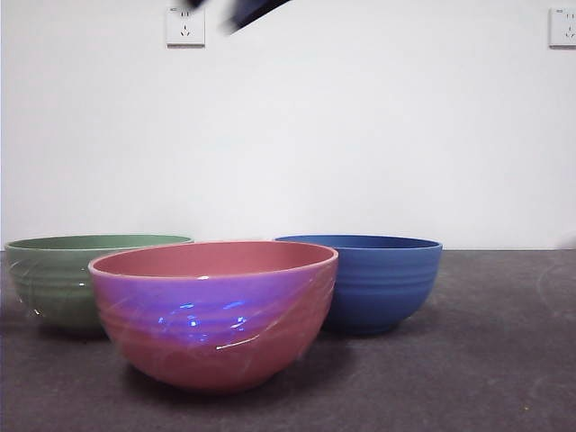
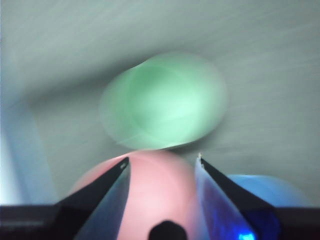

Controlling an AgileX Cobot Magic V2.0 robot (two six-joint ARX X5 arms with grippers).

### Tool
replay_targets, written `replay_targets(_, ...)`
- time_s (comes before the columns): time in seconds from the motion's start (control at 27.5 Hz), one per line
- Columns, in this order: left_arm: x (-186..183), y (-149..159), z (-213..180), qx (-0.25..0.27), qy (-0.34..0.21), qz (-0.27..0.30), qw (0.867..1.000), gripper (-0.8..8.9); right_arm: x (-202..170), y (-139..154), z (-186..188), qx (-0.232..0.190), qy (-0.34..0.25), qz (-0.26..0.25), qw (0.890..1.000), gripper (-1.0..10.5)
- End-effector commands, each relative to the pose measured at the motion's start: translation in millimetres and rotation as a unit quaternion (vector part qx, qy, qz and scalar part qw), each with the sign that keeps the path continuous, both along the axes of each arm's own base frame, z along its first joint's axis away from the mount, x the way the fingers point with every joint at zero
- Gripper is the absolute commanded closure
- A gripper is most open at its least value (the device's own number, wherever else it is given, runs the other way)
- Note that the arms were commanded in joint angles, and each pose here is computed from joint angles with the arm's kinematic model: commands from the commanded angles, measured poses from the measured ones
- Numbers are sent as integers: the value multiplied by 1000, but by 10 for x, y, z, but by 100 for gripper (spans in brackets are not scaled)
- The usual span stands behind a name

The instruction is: Pick up the green bowl on the top,put the green bowl on the left,pick up the red bowl in the middle,put the red bowl on the right

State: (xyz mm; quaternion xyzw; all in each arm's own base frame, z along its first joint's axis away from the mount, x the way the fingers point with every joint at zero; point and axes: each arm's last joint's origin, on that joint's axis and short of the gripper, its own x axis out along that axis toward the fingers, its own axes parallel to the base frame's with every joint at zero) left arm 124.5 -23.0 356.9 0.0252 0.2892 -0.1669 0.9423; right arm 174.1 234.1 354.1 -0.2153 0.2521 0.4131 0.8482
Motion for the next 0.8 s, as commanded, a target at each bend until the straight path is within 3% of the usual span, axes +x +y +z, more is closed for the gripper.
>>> replay_targets(0.04, 16, 1, 40, -4, -23, 0, 1000, 485, 147, -437, 228, 33, -30, -65, 997, 816)
replay_targets(0.07, 24, -4, 56, -8, -32, -6, 999, 602, 190, -630, 305, 44, -37, -92, 994, 902)
replay_targets(0.11, 31, -16, 77, -16, -44, -23, 999, 814, 210, -818, 369, 51, -41, -119, 991, 969)
replay_targets(0.22, 55, -37, 121, -36, -72, -52, 995, 821, 175, -1270, 440, 71, -64, -197, 976, 964)
replay_targets(0.33, 51, -34, -5, -35, -83, -48, 995, 821, 29, -1543, 212, 108, -104, -246, 958, 964)
replay_targets(0.62, -58, -7, -525, -56, -126, -19, 990, 821, -247, -1812, -488, 177, -165, -295, 924, 963)
replay_targets(0.8, -86, -6, -623, -59, -118, -20, 991, 817, -276, -1829, -576, 175, -160, -304, 923, 942)
